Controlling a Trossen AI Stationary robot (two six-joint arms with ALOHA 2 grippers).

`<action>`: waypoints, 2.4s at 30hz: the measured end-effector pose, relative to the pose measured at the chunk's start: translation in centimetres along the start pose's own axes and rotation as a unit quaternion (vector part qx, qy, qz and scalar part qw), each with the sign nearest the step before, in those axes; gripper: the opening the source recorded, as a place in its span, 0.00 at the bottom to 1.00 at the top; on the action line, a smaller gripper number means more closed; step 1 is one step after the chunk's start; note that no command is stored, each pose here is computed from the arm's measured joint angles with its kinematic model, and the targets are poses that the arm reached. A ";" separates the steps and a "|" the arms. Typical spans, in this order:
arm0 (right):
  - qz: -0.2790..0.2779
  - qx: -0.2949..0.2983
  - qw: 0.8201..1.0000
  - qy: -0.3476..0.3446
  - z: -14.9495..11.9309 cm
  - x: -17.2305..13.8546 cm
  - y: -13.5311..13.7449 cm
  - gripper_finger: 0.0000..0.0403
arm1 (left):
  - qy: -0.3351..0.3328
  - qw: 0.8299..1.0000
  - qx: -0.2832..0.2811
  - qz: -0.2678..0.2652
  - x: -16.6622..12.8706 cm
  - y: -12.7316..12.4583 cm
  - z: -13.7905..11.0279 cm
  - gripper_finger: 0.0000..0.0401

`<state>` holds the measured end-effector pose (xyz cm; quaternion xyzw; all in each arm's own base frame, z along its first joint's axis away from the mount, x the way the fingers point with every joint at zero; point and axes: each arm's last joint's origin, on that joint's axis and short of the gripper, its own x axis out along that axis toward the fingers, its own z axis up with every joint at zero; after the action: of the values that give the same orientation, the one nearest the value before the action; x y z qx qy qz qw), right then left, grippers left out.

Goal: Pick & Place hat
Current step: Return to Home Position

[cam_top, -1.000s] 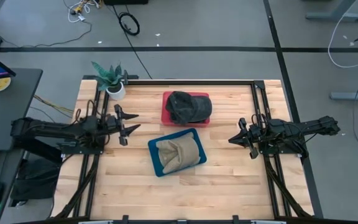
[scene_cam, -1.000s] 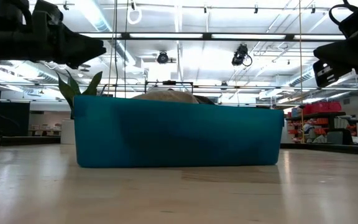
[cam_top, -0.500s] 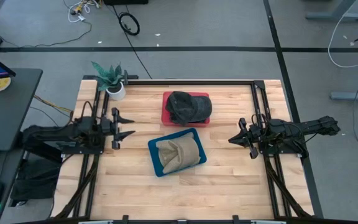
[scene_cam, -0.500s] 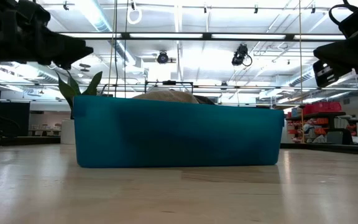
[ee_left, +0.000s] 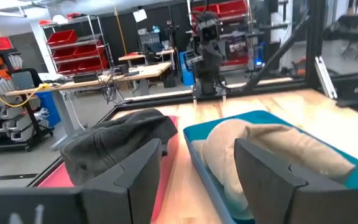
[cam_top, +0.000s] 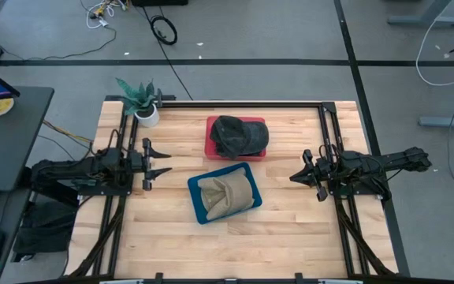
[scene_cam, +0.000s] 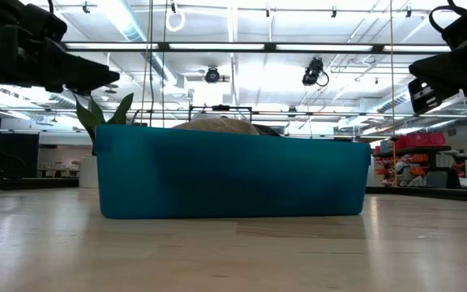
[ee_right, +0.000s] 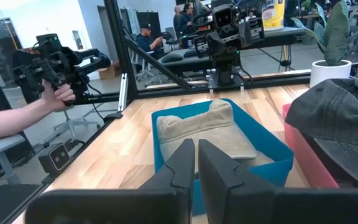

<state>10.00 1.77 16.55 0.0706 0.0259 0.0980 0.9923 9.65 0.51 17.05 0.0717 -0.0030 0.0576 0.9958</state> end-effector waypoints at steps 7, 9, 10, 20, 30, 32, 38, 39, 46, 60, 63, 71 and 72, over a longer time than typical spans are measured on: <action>0.000 0.000 1.000 0.000 0.0 0.0 0.0 0.07 | 0.002 1.000 0.011 0.000 0.0 0.0 0.0 0.51; 0.000 0.000 1.000 0.000 0.0 0.0 0.0 0.07 | 0.001 1.000 0.010 0.001 0.0 0.0 0.0 0.51; 0.000 0.000 1.000 0.000 0.0 0.0 0.0 0.07 | 0.001 1.000 0.010 0.001 0.0 0.0 0.0 0.51; 0.000 0.000 1.000 0.000 0.0 0.0 0.0 0.07 | 0.000 1.000 0.012 0.002 0.0 0.0 0.0 0.51; 0.000 0.000 1.000 0.000 0.0 0.0 0.0 0.07 | 0.000 1.000 0.012 0.002 0.0 0.0 0.0 0.51; 0.000 0.000 1.000 0.000 0.0 0.0 0.0 0.07 | 0.000 1.000 0.012 0.002 0.0 0.0 0.0 0.51; 0.000 0.000 1.000 0.000 0.0 0.0 0.0 0.07 | 0.000 1.000 0.012 0.002 0.0 0.0 0.0 0.51; 0.000 0.000 1.000 0.000 0.0 0.0 0.0 0.07 | 0.000 1.000 0.012 0.002 0.0 0.0 0.0 0.51; 0.000 0.000 1.000 0.000 0.0 0.0 0.0 0.07 | 0.000 1.000 0.012 0.002 0.0 0.0 0.0 0.51; 0.000 0.000 1.000 0.000 0.0 0.0 0.0 0.07 | 0.000 1.000 0.012 0.002 0.0 0.0 0.0 0.51; 0.000 0.000 1.000 0.000 0.0 0.0 0.0 0.07 | 0.000 1.000 0.012 0.002 0.0 0.0 0.0 0.51; 0.000 0.000 1.000 0.000 0.0 0.0 0.0 0.07 | 0.000 1.000 0.012 0.002 0.0 0.0 0.0 0.51; 0.000 0.000 1.000 0.000 0.0 0.0 0.0 0.07 | 0.000 1.000 0.012 0.002 0.0 0.0 0.0 0.51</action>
<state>10.00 1.77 16.55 0.0707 0.0259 0.0981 0.9923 9.69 0.52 17.07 0.0833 -0.0029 0.0594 0.9947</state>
